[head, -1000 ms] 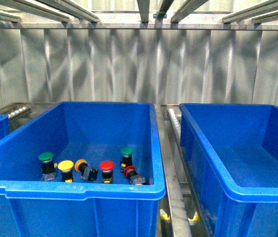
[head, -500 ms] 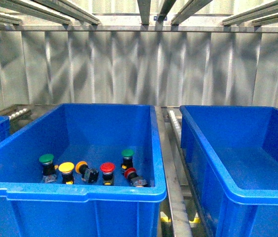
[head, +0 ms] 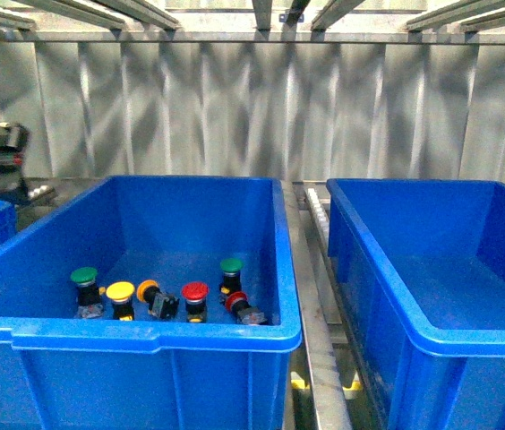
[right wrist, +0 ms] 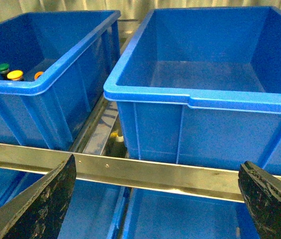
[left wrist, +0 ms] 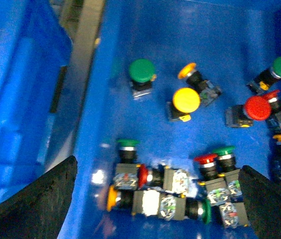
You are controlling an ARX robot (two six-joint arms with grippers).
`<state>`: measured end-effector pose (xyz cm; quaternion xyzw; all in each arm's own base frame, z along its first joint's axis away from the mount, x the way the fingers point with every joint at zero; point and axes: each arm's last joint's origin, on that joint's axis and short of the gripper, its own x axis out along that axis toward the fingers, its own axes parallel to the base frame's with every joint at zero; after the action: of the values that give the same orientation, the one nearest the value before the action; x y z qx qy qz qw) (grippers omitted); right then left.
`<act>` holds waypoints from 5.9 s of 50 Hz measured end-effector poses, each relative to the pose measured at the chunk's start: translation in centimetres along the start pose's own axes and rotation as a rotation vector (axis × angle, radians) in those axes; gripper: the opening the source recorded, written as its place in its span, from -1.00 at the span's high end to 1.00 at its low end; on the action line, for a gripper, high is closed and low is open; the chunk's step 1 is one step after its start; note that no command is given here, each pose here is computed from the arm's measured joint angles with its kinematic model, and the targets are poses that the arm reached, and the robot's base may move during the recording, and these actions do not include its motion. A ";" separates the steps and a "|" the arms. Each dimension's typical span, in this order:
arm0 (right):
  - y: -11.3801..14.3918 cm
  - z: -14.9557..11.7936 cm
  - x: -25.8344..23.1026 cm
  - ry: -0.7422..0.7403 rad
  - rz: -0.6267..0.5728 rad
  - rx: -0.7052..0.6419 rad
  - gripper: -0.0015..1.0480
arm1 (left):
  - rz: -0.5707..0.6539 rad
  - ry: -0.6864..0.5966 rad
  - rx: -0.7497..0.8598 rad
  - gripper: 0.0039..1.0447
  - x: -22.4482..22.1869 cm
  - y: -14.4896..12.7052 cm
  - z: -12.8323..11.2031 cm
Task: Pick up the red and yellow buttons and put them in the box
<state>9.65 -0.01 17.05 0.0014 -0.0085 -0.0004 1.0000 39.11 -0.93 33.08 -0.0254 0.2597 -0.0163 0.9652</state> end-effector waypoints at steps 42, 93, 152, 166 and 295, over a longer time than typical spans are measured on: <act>0.0 0.0 0.0 0.000 0.000 0.000 -0.87 | -0.145 0.213 0.005 -0.85 16.1 -10.6 -0.2; 0.0 0.0 0.0 0.000 0.000 0.000 -0.87 | -0.180 0.298 0.014 -0.83 20.7 -12.5 -2.7; 0.0 0.0 0.0 0.000 0.000 0.000 -0.87 | -0.284 0.027 -0.037 0.37 7.2 -7.0 -0.2; 0.0 0.0 0.0 0.000 0.000 0.000 -0.87 | -0.187 -0.043 -0.152 0.37 0.6 -0.5 -4.4; 1.9 14.9 15.4 0.067 0.043 1.475 -0.87 | -1.403 -0.080 -0.227 0.37 -1.4 -22.1 -2.5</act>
<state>24.79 1.85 32.19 0.6731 0.0242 0.0249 0.7387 36.24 -23.06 32.87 -0.2878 0.1464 -0.6058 0.7271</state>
